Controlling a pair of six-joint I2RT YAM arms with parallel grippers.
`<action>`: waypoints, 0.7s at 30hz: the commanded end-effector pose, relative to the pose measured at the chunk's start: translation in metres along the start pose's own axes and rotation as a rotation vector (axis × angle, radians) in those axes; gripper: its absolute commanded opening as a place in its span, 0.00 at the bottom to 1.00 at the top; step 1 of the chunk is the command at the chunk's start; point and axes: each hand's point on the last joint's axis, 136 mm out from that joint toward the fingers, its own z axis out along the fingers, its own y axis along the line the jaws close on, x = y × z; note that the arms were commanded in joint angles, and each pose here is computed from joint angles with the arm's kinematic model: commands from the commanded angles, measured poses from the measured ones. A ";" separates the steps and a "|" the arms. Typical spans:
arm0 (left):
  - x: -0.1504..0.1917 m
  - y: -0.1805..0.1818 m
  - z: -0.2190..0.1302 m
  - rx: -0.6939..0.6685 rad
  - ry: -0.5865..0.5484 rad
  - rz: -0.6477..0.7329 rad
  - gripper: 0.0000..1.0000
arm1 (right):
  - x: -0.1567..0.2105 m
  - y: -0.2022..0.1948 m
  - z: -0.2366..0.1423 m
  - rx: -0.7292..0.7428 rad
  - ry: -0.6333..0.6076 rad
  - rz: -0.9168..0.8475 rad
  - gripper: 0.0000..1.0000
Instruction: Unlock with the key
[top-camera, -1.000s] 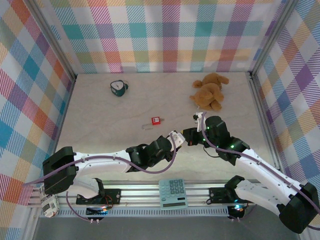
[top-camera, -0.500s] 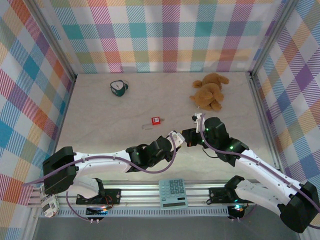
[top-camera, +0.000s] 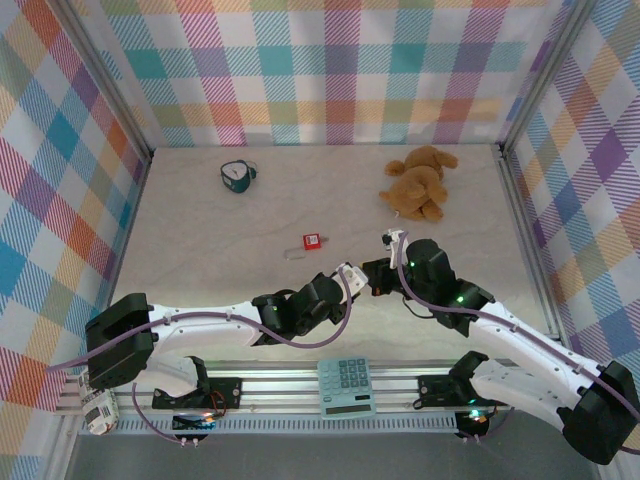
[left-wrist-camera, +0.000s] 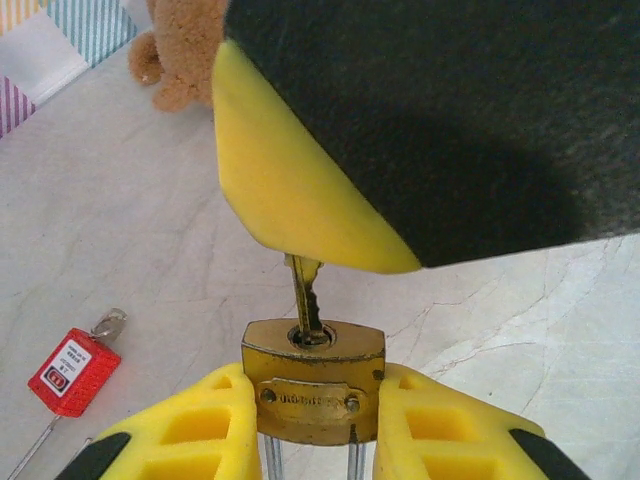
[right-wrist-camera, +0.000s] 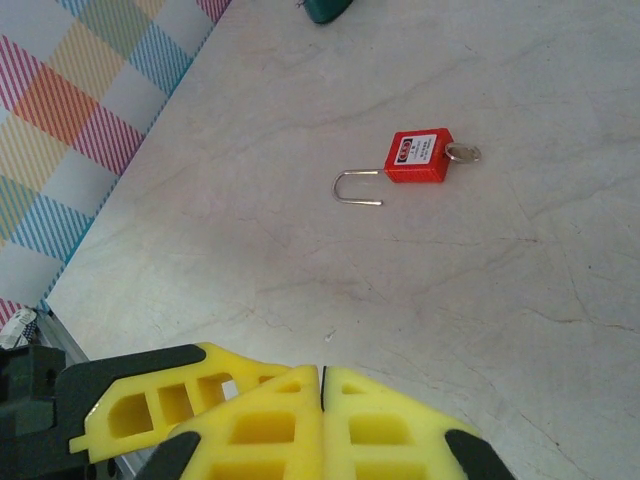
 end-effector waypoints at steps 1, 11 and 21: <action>-0.084 0.023 -0.028 -0.058 -0.295 -0.158 0.20 | 0.055 -0.012 0.004 0.027 0.189 0.027 0.00; -0.067 0.009 -0.016 -0.011 -0.235 -0.131 0.20 | 0.027 -0.018 -0.004 0.112 0.104 -0.021 0.00; -0.043 -0.002 -0.006 0.025 -0.173 -0.129 0.21 | 0.015 -0.007 -0.006 0.079 0.080 -0.016 0.00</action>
